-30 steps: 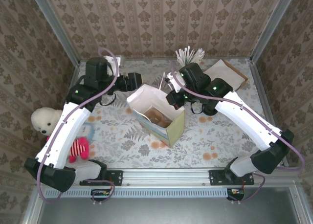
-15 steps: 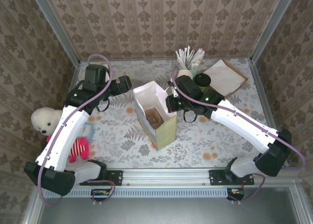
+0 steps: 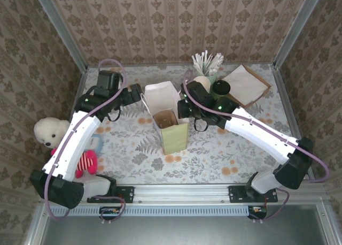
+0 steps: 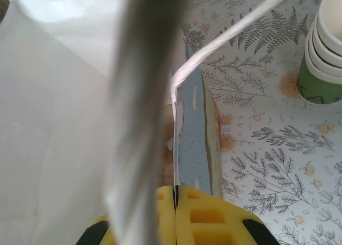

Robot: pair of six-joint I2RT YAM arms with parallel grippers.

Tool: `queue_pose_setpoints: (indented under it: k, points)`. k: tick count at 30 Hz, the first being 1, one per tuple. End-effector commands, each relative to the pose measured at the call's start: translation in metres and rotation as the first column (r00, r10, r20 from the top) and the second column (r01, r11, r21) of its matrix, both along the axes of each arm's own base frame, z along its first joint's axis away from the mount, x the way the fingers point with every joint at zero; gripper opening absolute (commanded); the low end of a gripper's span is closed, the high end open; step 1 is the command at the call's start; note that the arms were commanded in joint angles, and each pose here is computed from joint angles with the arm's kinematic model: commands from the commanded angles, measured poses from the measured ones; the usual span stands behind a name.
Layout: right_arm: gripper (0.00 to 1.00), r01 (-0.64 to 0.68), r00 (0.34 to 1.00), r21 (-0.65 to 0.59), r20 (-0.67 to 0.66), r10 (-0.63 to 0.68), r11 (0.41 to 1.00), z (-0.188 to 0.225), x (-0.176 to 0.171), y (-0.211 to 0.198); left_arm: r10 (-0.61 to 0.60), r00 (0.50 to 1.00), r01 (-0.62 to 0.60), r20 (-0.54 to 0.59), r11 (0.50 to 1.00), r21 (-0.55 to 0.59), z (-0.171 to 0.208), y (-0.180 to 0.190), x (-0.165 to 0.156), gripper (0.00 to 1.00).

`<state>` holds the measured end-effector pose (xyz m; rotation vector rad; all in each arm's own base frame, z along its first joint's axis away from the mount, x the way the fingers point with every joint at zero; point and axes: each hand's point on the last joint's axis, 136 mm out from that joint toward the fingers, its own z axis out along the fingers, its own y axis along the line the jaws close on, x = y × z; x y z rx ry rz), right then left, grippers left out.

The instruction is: Pack the takeout coffee

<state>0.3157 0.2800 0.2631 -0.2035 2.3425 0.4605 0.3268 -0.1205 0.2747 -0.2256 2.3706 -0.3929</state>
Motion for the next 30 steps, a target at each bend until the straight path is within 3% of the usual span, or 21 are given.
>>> queue_pose_setpoints:
  k: [1, 12, 16, 21, 26, 30]
  points:
    - [0.07, -0.03, 1.0, -0.031, 0.005, 0.031, 0.999, 0.009, 0.0, 0.003, 0.017, 1.0, -0.017, -0.008, 1.0, -0.011, 0.006, 0.004, -0.003, 1.0]
    - [0.06, -0.043, 0.999, -0.094, -0.003, 0.042, 0.995, 0.014, -0.003, -0.006, -0.004, 1.0, 0.004, 0.012, 1.0, 0.008, 0.013, 0.006, -0.004, 1.0]
    - [0.15, -0.044, 0.999, -0.114, -0.024, 0.041, 0.993, 0.009, -0.004, -0.01, 0.003, 1.0, -0.003, 0.023, 1.0, -0.006, 0.014, 0.006, -0.004, 1.0]
    - [0.35, -0.078, 0.997, -0.108, -0.003, 0.078, 0.991, 0.02, -0.005, -0.008, 0.022, 0.999, -0.022, 0.036, 1.0, -0.02, 0.013, 0.008, -0.004, 1.0]
    - [0.67, -0.25, 0.965, -0.07, 0.07, 0.254, 0.966, 0.055, -0.023, -0.003, 0.055, 0.998, -0.055, 0.044, 0.998, 0.005, 0.014, 0.017, -0.004, 1.0]
    - [0.86, -0.33, 0.936, -0.016, 0.127, 0.329, 0.944, 0.087, -0.04, -0.019, 0.078, 0.996, -0.078, 0.039, 0.997, 0.019, 0.01, 0.022, -0.004, 1.0]
